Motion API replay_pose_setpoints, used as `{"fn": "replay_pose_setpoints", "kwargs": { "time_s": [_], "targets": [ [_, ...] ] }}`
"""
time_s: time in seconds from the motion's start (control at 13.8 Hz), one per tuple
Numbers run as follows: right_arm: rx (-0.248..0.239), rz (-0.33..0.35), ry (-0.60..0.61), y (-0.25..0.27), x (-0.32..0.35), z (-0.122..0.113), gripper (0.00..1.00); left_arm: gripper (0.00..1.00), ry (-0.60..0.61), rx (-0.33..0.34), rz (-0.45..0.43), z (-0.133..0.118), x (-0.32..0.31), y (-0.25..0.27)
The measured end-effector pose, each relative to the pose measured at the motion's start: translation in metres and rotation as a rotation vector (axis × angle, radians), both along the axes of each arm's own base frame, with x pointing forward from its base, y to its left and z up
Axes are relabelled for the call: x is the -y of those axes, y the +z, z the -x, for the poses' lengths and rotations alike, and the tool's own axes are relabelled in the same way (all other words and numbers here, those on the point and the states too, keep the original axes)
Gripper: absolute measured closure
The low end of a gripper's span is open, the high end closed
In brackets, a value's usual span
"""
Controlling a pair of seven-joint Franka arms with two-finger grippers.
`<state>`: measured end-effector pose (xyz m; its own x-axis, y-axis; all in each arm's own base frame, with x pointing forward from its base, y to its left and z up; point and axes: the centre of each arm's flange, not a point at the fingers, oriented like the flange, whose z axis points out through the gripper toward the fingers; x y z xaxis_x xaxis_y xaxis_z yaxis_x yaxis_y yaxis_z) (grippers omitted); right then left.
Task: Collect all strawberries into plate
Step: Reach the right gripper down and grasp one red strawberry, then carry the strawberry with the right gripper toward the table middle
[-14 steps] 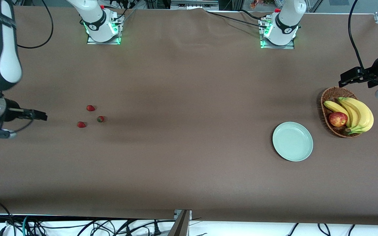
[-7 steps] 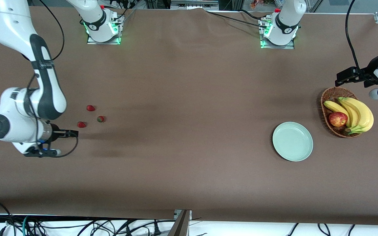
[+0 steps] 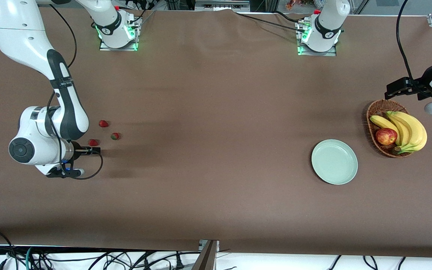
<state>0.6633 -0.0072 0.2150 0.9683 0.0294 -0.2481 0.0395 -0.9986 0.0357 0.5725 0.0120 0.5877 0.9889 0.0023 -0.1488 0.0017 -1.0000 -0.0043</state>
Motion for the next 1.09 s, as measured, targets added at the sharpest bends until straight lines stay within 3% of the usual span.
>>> {"fn": "replay_pose_setpoints", "kwargs": {
  "time_s": [0.36, 0.8, 0.94, 1.09],
  "targets": [
    [-0.033, 0.002, -0.006, -0.021, 0.005, 0.014, 0.0, 0.0, -0.024, -0.009, 0.001, -0.003, 0.014, -0.005],
    [-0.023, 0.0, 0.001, -0.036, 0.009, 0.022, 0.0, 0.0, -0.046, -0.019, 0.003, -0.001, 0.026, -0.005],
    [-0.019, -0.002, 0.008, -0.04, 0.01, 0.024, 0.05, 0.0, -0.047, -0.019, 0.003, -0.001, 0.026, -0.005],
    [-0.019, -0.004, 0.015, -0.041, 0.011, 0.025, 0.27, 0.0, -0.046, -0.017, 0.003, -0.001, 0.026, -0.004]
  ]
}}
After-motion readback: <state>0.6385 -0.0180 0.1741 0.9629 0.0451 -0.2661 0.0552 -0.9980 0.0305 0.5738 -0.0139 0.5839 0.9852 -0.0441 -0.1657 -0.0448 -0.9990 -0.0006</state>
